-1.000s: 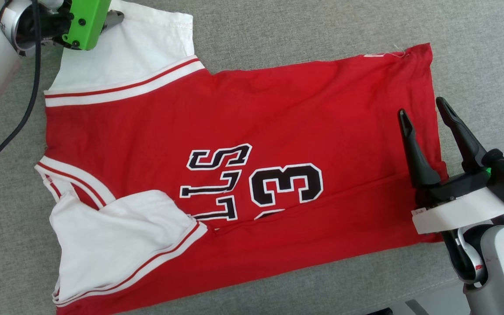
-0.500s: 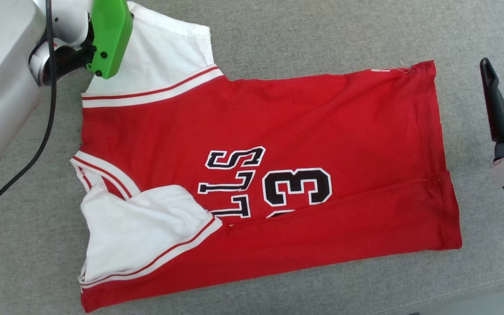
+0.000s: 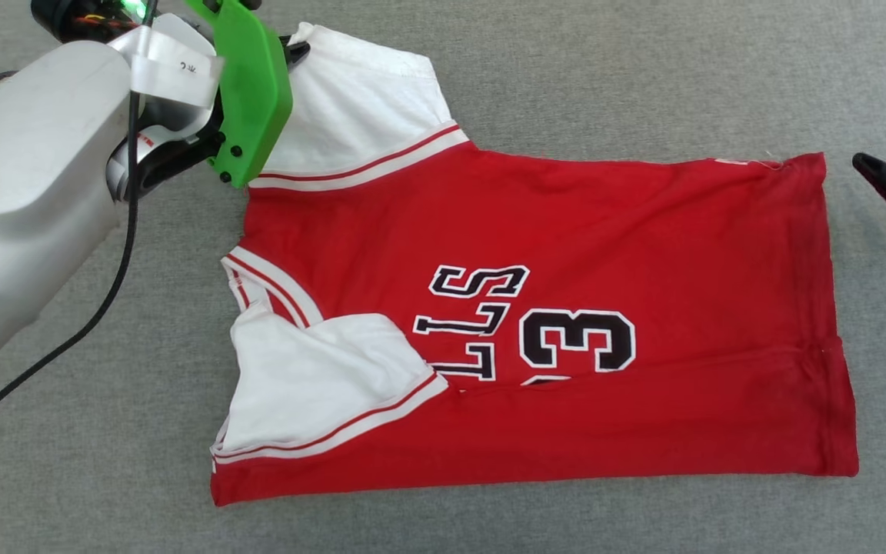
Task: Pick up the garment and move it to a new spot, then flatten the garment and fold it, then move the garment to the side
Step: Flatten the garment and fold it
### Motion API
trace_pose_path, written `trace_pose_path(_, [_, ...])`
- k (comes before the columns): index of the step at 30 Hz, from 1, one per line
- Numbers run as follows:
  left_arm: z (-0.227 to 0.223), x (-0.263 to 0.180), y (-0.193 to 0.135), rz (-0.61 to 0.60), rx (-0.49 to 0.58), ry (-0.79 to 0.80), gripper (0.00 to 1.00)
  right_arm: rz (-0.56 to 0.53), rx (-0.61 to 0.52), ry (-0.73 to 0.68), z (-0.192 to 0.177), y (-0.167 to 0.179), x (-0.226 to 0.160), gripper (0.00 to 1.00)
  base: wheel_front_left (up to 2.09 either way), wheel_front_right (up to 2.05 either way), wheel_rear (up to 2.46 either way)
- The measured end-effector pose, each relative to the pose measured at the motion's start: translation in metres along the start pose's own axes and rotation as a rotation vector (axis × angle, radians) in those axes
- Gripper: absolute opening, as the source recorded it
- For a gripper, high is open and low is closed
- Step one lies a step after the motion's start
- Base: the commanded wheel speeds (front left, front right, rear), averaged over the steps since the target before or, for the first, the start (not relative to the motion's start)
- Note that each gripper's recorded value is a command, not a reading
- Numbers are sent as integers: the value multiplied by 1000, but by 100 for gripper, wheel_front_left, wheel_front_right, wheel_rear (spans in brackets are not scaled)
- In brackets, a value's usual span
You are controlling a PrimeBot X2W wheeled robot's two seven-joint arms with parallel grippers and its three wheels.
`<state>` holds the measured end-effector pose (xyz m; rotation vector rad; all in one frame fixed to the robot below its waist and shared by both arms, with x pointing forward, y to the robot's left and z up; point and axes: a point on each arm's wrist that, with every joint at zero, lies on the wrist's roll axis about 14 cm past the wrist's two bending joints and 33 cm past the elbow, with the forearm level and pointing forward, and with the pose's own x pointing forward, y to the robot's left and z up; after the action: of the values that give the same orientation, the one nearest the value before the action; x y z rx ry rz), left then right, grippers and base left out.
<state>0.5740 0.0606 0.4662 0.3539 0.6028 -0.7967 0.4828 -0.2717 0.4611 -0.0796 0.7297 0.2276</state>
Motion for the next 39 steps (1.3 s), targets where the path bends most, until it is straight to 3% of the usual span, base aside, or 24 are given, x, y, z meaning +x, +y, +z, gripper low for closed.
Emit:
trace_pose_path(10, [-5, -5, -3, -6, 24, -15, 0, 41, -42, 230, -17, 15, 40, 100, 0, 0, 0])
trace_pose_path(18, [-18, 3, 0, -10, 28, -6, 0, 31, -13, 379, -67, 14, 73, 100, 0, 0, 0])
trace_pose_path(23, [-22, 6, 1, -12, 20, -6, 0, 41, -18, 389, -72, 15, 77, 100, 0, 0, 0])
trace_pose_path(24, [-22, 7, 2, -11, 19, -7, 0, 42, -19, 386, -72, 15, 77, 37, 0, 0, 0])
trace_pose_path(25, [-21, 7, 2, -10, 19, -10, 0, 45, -14, 373, -70, 15, 77, 0, 0, 0, 0])
trace_pose_path(39, [-17, -24, 3, 37, 10, -53, 0, 98, -36, 17, -13, 36, 51, 0, 0, 0, 0])
